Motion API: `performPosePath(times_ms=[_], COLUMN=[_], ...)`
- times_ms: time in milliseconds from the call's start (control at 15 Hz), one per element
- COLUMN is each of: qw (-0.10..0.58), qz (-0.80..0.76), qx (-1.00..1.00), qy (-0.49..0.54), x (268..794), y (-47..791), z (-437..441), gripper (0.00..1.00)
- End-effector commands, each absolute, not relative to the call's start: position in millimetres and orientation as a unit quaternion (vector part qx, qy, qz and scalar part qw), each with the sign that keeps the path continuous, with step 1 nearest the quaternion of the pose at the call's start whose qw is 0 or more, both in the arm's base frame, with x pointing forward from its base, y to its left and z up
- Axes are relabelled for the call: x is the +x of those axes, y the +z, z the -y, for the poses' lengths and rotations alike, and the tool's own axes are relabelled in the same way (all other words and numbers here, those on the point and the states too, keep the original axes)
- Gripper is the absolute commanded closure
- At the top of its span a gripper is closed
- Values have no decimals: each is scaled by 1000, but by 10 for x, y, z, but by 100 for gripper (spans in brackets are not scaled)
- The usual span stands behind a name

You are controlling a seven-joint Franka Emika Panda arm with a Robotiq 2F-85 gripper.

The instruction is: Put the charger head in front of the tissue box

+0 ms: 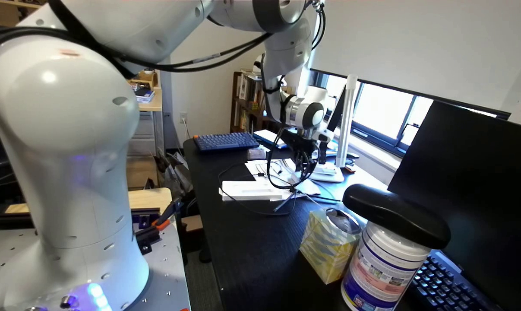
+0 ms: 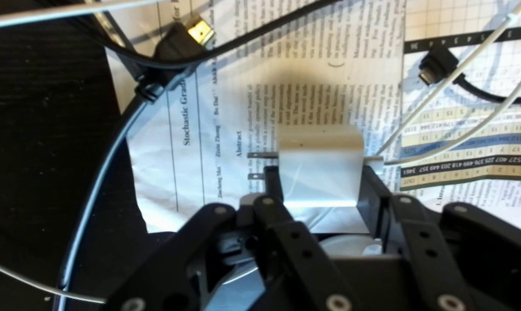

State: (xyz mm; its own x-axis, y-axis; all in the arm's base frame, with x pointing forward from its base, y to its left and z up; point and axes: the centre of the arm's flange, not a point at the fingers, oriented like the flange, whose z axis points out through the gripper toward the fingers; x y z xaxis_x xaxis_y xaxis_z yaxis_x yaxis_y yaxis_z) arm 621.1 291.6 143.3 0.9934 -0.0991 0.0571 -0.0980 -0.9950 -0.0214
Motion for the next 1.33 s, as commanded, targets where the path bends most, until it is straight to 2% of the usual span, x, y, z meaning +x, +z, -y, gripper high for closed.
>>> performPosePath(times_ms=[0, 267, 533, 1000, 1267], qw=[18, 8, -25, -104, -118], qz=[-44, -48, -26, 44, 80], qx=[-999, -998, -999, -992, -984], qy=[-20, -36, -9, 65, 109], x=[6197, 6112, 5750, 4945, 4496], y=[1677, 2132, 2525, 2442, 2278], z=[-2883, -2775, -2553, -1786, -1268], gripper=[80, 80, 80, 80, 80])
